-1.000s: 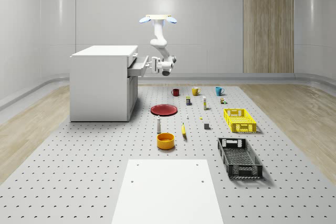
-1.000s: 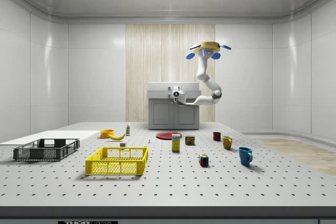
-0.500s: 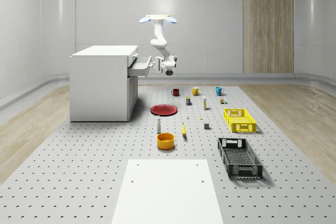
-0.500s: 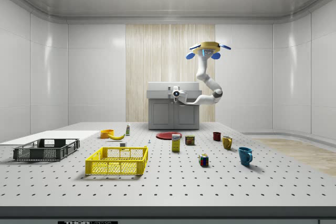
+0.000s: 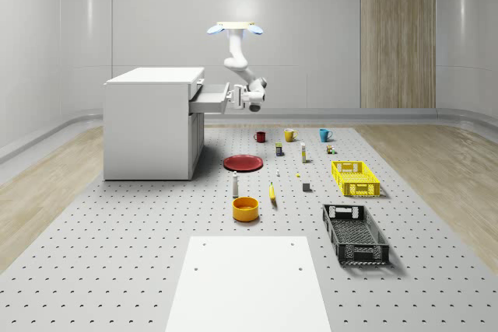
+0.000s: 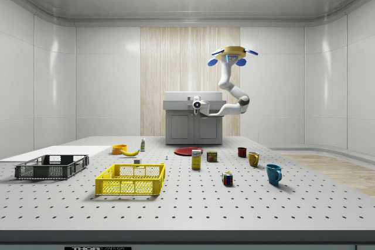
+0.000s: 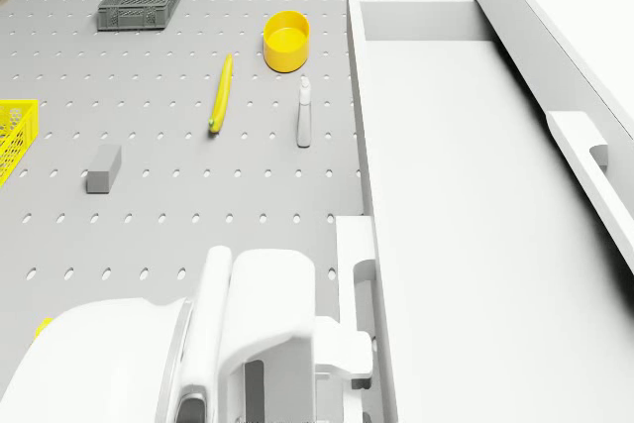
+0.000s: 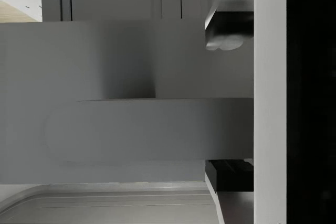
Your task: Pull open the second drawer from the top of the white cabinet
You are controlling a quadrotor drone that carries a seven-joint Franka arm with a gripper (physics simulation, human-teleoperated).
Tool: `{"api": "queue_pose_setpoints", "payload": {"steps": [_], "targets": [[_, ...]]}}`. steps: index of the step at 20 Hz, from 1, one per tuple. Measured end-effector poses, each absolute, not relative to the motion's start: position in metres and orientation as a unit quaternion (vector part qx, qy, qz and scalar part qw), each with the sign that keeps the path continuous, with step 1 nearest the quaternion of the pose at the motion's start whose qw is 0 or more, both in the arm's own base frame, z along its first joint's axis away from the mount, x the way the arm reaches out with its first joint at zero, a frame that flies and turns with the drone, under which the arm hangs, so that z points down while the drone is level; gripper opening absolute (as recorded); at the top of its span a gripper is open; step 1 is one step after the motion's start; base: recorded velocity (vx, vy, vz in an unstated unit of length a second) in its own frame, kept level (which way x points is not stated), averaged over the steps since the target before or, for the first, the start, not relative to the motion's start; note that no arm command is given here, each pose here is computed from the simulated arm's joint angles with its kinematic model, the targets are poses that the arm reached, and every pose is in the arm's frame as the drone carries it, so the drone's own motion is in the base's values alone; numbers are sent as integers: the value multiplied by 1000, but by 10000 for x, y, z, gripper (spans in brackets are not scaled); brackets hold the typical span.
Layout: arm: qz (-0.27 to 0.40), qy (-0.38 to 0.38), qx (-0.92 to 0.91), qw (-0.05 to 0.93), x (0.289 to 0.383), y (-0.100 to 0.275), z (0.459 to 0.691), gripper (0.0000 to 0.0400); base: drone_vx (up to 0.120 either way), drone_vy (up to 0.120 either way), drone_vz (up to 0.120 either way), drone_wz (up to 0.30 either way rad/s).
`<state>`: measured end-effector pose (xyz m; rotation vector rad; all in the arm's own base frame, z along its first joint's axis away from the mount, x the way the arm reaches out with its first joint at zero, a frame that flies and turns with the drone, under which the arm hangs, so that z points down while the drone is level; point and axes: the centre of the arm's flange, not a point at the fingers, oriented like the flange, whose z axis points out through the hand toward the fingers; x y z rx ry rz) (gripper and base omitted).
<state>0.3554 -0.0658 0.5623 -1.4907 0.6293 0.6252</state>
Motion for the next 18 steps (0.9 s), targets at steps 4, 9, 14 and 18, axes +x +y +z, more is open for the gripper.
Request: {"api": "queue_pose_setpoints", "payload": {"steps": [4, 9, 14, 18], "targets": [[272, 273, -655, 650, 3562, -668, 5605, 296, 0, 20, 0, 0], [275, 277, -653, 649, 3565, -683, 5595, 317, 0, 0, 0, 0], [272, 273, -653, 652, 3566, -678, 5593, 305, 0, 96, 0, 0], [271, 271, -654, 652, 3566, -676, 5592, 302, 0, 0, 0, 0]]}}
